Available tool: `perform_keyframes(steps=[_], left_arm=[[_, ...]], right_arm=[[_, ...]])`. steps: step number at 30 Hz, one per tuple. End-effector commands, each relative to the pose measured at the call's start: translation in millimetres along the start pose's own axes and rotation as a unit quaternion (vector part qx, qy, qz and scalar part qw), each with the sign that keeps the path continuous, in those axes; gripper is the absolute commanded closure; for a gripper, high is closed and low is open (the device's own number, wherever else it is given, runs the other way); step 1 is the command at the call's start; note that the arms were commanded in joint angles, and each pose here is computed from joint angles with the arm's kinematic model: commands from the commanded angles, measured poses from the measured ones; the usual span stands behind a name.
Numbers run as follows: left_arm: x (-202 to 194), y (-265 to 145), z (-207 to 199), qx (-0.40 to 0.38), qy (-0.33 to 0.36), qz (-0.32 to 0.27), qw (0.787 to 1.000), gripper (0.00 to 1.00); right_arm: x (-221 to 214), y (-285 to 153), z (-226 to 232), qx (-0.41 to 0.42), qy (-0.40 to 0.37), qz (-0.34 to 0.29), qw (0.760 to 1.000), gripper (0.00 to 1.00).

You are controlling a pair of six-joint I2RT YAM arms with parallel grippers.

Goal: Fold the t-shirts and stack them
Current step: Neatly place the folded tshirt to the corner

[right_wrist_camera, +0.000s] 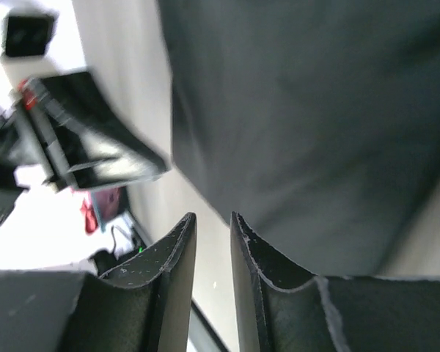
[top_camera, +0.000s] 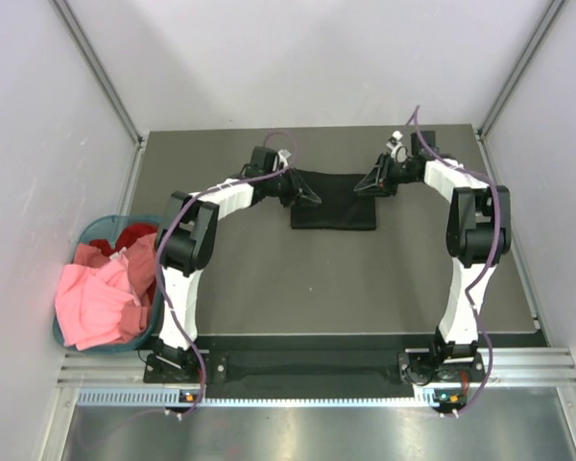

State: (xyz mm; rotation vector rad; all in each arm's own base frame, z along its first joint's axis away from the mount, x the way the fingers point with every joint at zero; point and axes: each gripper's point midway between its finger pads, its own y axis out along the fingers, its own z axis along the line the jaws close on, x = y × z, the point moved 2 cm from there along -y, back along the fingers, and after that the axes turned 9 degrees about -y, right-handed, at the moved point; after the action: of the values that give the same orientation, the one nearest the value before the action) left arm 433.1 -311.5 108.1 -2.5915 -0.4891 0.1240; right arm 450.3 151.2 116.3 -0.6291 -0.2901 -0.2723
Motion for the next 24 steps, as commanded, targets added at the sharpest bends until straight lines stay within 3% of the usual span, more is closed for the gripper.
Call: perform_keyframes(steps=[1, 5, 9, 17, 24], left_arm=[[7, 3, 3, -0.017, -0.004, 0.0, 1.0, 0.78], [3, 8, 25, 0.003, -0.016, 0.008, 1.0, 0.78], [-1, 11, 45, 0.016, -0.03, 0.016, 0.999, 0.78], [-8, -2, 88, 0.074, -0.047, 0.02, 0.996, 0.78], [-8, -25, 96, 0.115, -0.005, 0.019, 0.993, 0.79]], right_arm=[[-2, 8, 29, 0.057, -0.045, 0.013, 0.997, 0.75], [-24, 30, 35, 0.097, -0.033, 0.059, 0.993, 0.75], [-59, 45, 10, 0.095, -0.011, 0.092, 0.991, 0.76], [-93, 35, -38, 0.073, 0.029, 0.089, 0.993, 0.78], [-103, -3, -35, 0.063, 0.035, 0.062, 0.995, 0.78]])
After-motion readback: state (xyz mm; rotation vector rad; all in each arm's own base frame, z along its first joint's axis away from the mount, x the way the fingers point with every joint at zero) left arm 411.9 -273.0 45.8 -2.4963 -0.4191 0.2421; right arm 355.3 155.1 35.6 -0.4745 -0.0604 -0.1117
